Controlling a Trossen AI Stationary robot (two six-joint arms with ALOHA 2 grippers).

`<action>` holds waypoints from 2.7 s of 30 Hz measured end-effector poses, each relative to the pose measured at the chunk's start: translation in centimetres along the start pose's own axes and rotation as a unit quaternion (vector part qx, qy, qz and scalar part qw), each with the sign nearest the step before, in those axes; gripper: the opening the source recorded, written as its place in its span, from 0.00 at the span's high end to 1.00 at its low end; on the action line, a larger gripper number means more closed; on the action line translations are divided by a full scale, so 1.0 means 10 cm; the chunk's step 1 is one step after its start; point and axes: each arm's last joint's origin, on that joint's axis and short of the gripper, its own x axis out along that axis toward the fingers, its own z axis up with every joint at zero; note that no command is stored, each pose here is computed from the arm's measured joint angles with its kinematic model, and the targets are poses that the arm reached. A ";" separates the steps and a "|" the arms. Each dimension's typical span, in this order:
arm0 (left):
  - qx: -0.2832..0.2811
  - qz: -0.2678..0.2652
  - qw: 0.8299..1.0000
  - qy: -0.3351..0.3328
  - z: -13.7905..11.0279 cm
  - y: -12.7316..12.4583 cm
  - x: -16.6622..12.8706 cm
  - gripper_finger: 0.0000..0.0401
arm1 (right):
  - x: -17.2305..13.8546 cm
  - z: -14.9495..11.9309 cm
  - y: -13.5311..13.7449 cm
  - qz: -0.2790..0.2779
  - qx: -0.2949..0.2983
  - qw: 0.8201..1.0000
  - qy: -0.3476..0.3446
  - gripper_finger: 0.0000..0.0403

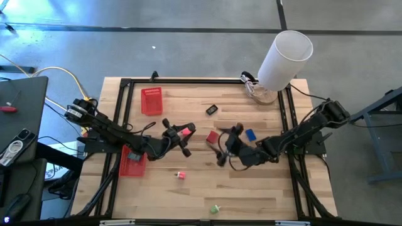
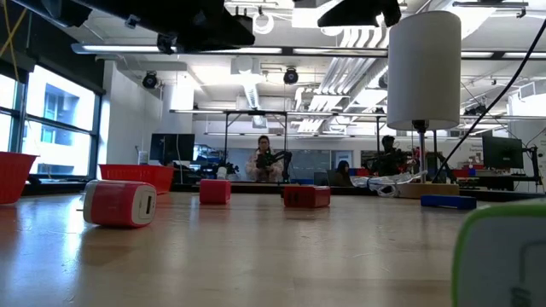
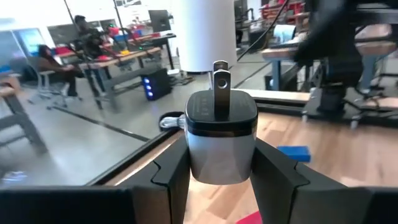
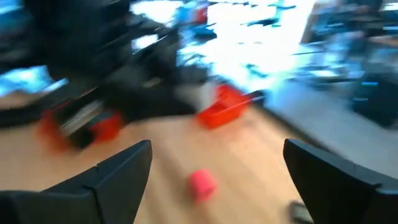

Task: Pick & Place Office items
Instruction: Put the white charger adapter into the top red bin

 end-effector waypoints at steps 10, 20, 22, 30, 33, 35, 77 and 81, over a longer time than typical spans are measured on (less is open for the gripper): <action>-0.037 -0.005 0.999 -0.001 -0.01 0.05 0.08 0.66 | 0.28 0.19 -0.10 0.049 0.035 0.997 -0.057 0.12; -0.036 -0.001 0.999 0.002 -0.02 0.07 0.11 0.66 | 0.59 -0.01 -0.02 0.068 -0.004 0.994 -0.084 0.12; -0.033 -0.001 0.999 0.004 -0.02 0.07 0.11 0.66 | 0.62 -0.04 0.02 0.083 -0.024 0.992 -0.092 0.12; -0.025 -0.018 1.000 0.005 -0.03 0.05 0.10 0.66 | 0.77 -0.12 -0.02 0.073 -0.009 0.992 -0.099 0.12; -0.027 -0.024 0.999 0.003 -0.02 0.05 0.10 0.66 | 0.80 -0.12 -0.05 0.070 0.000 0.993 -0.098 0.12; -0.027 -0.025 0.999 0.004 -0.02 0.05 0.10 0.66 | 0.80 -0.12 -0.05 0.070 0.001 0.993 -0.098 0.12; -0.029 -0.046 0.999 0.003 -0.03 0.06 0.13 0.66 | 0.96 -0.13 -0.21 0.079 0.008 0.994 -0.073 0.66; -0.028 -0.046 0.999 0.003 -0.03 0.06 0.13 0.66 | 0.95 -0.14 -0.21 0.080 0.008 0.994 -0.072 0.66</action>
